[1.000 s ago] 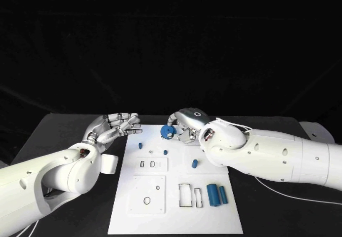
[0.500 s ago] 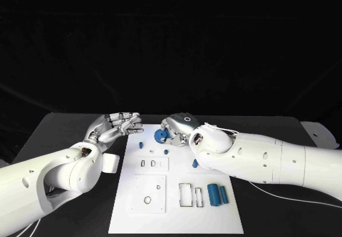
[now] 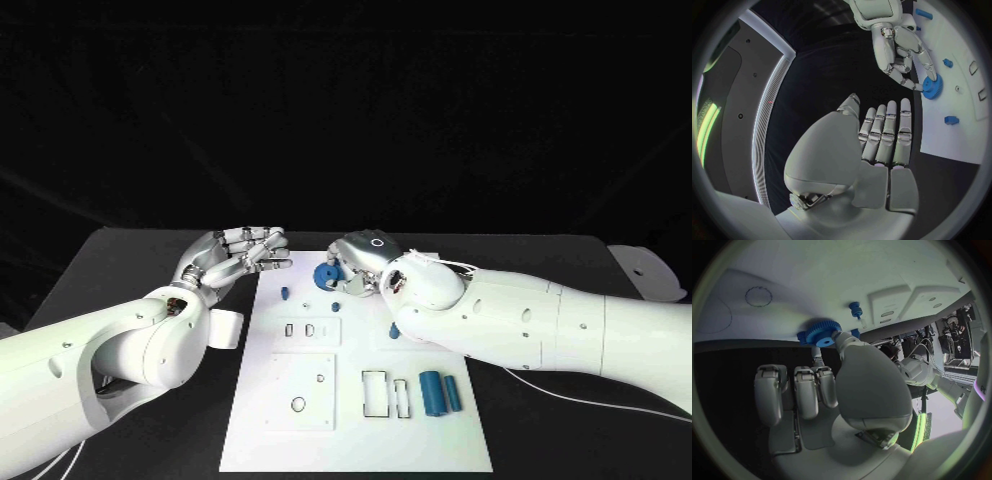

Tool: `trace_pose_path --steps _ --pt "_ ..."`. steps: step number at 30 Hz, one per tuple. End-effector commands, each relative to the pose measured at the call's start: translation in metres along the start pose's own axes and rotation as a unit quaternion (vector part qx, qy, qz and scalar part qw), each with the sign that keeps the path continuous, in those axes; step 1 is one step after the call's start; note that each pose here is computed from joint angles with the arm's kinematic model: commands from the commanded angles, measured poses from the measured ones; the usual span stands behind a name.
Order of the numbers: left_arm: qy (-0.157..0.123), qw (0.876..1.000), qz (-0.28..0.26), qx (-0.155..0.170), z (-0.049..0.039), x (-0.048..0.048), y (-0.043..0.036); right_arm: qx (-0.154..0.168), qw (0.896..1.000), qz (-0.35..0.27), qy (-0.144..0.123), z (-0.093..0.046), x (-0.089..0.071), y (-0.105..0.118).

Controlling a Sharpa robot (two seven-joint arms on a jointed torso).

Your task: Assemble the parts on the task board

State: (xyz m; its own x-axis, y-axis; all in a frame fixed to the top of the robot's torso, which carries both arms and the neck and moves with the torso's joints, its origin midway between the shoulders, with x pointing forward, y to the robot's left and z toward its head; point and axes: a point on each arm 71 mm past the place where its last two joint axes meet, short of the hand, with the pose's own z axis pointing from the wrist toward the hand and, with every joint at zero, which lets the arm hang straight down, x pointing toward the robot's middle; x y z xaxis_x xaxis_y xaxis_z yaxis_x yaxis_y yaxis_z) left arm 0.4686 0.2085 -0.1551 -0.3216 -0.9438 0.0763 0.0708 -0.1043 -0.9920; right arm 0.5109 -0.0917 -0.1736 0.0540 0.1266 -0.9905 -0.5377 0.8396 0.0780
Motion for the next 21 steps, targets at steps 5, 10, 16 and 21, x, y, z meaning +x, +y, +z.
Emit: trace_pose_path --steps 5,10,16,21 --pt "0.008 1.000 -0.005 0.004 0.0005 0.0019 -0.0012 0.008 1.000 -0.013 0.010 0.0025 0.0023 0.0000" --pt "0.009 1.000 -0.006 0.004 0.0008 0.0025 -0.0011 0.006 1.000 -0.011 0.015 0.0036 0.0048 0.0031" --pt "0.008 1.000 -0.005 0.004 0.0007 0.0017 -0.0011 0.008 1.000 -0.006 0.019 0.0022 0.0059 0.0020" --pt "0.008 1.000 -0.005 0.004 0.0005 0.0015 -0.0012 0.012 1.000 0.000 0.024 0.0010 0.0066 -0.0003"
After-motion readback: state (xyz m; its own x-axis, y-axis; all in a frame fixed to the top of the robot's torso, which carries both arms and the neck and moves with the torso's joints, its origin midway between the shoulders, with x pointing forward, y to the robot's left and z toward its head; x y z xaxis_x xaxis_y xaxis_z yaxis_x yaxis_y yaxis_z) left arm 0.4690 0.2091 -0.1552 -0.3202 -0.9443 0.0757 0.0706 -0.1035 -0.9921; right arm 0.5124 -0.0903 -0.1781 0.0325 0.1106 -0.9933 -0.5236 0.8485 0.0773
